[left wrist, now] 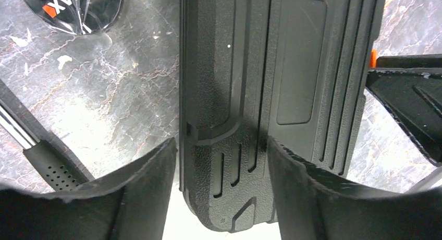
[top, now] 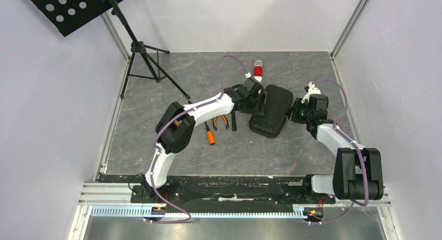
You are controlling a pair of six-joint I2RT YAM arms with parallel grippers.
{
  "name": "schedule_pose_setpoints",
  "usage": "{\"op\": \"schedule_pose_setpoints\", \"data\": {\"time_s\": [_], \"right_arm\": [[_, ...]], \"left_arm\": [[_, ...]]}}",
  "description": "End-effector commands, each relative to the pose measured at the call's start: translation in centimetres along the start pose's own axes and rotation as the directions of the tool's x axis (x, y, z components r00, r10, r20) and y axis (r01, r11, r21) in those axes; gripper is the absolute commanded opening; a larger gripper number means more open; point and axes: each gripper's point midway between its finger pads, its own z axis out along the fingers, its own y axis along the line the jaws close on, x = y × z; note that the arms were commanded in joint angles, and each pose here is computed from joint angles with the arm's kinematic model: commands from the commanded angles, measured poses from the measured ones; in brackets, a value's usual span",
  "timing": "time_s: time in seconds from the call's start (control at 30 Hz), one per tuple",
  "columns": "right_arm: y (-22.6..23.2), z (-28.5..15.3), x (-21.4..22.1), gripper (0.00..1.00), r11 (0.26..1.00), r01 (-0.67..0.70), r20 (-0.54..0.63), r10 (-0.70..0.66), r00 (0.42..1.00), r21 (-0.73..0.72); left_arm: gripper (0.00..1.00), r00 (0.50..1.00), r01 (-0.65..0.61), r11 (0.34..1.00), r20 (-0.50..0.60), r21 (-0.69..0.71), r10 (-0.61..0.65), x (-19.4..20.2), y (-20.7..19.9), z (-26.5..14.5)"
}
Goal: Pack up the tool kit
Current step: Open the toolbox at the center of the board.
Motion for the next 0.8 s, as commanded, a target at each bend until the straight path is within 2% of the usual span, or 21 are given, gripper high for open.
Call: {"op": "schedule_pose_setpoints", "data": {"time_s": [0.0, 0.13, 0.23, 0.37, 0.43, 0.6, 0.77], "right_arm": [[-5.2, -1.3, 8.5, 0.27, 0.973, 0.049, -0.26, 0.011, 0.966, 0.224], [-6.1, -1.8, 8.2, 0.16, 0.966, -0.006, -0.214, 0.064, 0.975, 0.259], [-7.0, -2.3, 8.2, 0.09, 0.958, -0.082, -0.165, 0.131, 0.978, 0.274], [-7.6, -2.8, 8.0, 0.06, 0.95, -0.131, -0.119, 0.17, 0.978, 0.283], [-6.5, -2.6, 7.1, 0.1, 0.964, -0.154, -0.08, 0.175, 0.981, 0.218], [-3.2, -2.7, 3.5, 0.29, 0.979, -0.201, 0.048, 0.2, 0.979, 0.028], [-1.3, -2.9, 2.1, 0.45, 0.95, -0.274, 0.106, 0.291, 0.951, -0.149]], "left_arm": [[0.65, 0.997, -0.022, 0.994, -0.073, -0.105, 0.015, 2.8, 2.6, 0.8], [0.54, 0.994, 0.018, 0.99, -0.102, -0.138, -0.032, 4.7, 3.7, 1.3], [0.52, 0.991, 0.04, 0.987, -0.12, -0.155, -0.059, 5.9, 4.4, 1.6], [0.5, 0.989, 0.057, 0.987, -0.125, -0.153, -0.076, 6.5, 4.6, 1.5], [0.5, 0.989, 0.06, 0.988, -0.123, -0.141, -0.078, 6.4, 4.3, 1.4], [0.53, 0.991, 0.077, 0.993, -0.099, -0.09, -0.086, 5.4, 3.1, 0.6], [0.53, 0.988, 0.1, 0.994, -0.111, -0.045, -0.105, 5.7, 2.2, 0.5]]}}
